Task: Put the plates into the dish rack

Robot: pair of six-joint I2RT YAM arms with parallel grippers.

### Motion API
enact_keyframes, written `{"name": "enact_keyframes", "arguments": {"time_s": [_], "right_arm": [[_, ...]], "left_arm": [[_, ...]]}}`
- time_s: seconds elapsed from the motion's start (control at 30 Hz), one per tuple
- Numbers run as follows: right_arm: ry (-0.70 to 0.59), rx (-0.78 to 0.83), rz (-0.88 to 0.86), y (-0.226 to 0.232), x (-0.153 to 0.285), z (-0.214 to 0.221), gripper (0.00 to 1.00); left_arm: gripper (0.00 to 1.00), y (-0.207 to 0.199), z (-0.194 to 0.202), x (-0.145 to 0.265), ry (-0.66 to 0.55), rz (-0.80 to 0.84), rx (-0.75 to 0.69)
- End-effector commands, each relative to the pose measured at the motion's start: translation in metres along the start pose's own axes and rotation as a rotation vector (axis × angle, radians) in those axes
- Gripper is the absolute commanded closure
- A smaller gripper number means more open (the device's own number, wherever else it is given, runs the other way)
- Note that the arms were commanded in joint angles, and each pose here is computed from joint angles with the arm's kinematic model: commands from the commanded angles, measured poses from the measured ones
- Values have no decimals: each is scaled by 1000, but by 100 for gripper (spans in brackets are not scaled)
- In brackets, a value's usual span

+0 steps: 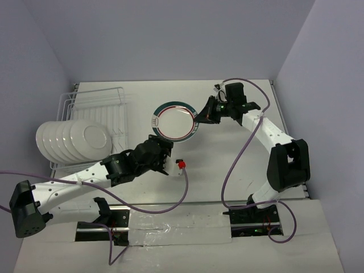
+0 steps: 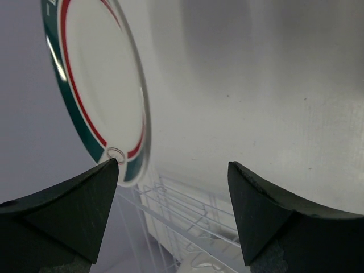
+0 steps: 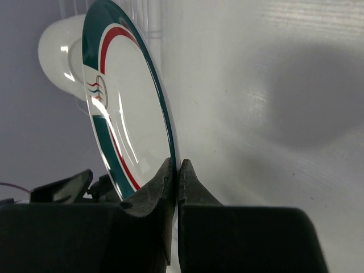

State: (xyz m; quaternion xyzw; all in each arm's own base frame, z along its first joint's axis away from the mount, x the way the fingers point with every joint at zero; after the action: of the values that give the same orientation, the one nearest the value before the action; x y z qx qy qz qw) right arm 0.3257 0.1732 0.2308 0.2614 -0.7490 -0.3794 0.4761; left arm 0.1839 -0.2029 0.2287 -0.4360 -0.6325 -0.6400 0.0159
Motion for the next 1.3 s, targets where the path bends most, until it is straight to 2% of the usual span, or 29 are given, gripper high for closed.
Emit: {"name": "enact_keyframes", "arguments": {"time_s": [0.0, 0.1, 0.2, 0.27, 0.3, 0.4, 0.43, 0.47, 0.5, 0.57, 0.67, 0.73, 0.83, 0.87, 0.9, 0.93, 0.97, 1.03, 1.07, 1.1, 1.2, 1.23, 1.27], "right_arm": [[49, 82, -69, 25, 7, 5, 100], [90, 115, -74, 30, 4, 12, 100], [136, 134, -106, 37, 4, 17, 100], [143, 154, -122, 42, 5, 17, 100], [149, 163, -126, 43, 5, 18, 100], [177, 202, -168, 50, 8, 20, 100], [184, 221, -187, 52, 10, 19, 99], [186, 238, -195, 54, 11, 19, 69], [176, 263, -182, 53, 12, 17, 45], [138, 281, -173, 56, 18, 5, 1], [89, 268, -168, 60, 24, -14, 0], [2, 257, -149, 58, 35, -37, 0], [-135, 222, -149, 51, 57, -69, 0], [-157, 215, -153, 49, 61, -74, 0], [-183, 207, -155, 48, 66, -80, 0], [-206, 199, -146, 43, 71, -85, 0], [-221, 203, -133, 40, 73, -88, 0], [-238, 196, -121, 33, 77, -92, 0], [-237, 196, -121, 31, 77, -92, 0], [-233, 187, -115, 26, 75, -91, 0], [-217, 171, -105, 18, 71, -88, 0], [-213, 169, -104, 17, 70, -87, 0], [-211, 169, -104, 16, 69, -87, 0]], "left_arm": [[14, 25, -7, -5, -7, -169, -83], [26, 20, -6, -12, -8, -174, -113], [54, 18, -4, -15, 11, -186, -111], [65, 18, -4, -15, 15, -186, -82], [76, 18, -4, -14, 18, -183, -73], [96, 23, -4, -9, 23, -201, -18], [100, 24, -4, -7, 24, -203, -3], [100, 27, -4, -3, 17, -213, 25], [100, 25, -3, -2, 23, -202, 31], [100, 26, -1, 5, 31, -213, 58], [100, 33, 2, 21, 16, -249, 122], [100, 36, 2, 31, 4, -241, 175], [100, 67, 0, 49, -71, -257, 431], [100, 87, 6, 60, -69, -262, 593], [100, 95, 4, 63, -116, -227, 672], [100, 120, 0, 75, -171, -240, 824], [100, 128, 21, 81, -135, -244, 934], [100, 151, 24, 96, -251, -218, 1129], [100, 158, 49, 104, -228, -252, 1232], [100, 163, 44, 114, -333, -185, 1337], [100, 162, 78, 129, -359, -180, 1519], [100, 155, 77, 132, -416, -99, 1583], [100, 152, 95, 139, -399, -137, 1647]]}}
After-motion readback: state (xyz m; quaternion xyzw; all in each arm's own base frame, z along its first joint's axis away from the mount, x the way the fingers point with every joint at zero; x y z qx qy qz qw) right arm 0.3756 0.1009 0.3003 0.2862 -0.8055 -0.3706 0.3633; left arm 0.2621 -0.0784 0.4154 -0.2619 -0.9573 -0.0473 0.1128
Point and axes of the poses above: each gripper's point midway between its finger pads, its own x axis back along the fingers, its own y axis along the line the jaws close on, z = x × y, the point moved 7 cm from there along x, back along the fingers, and after that the axes turned 5 degrees about -x, right-handed, at the moved point
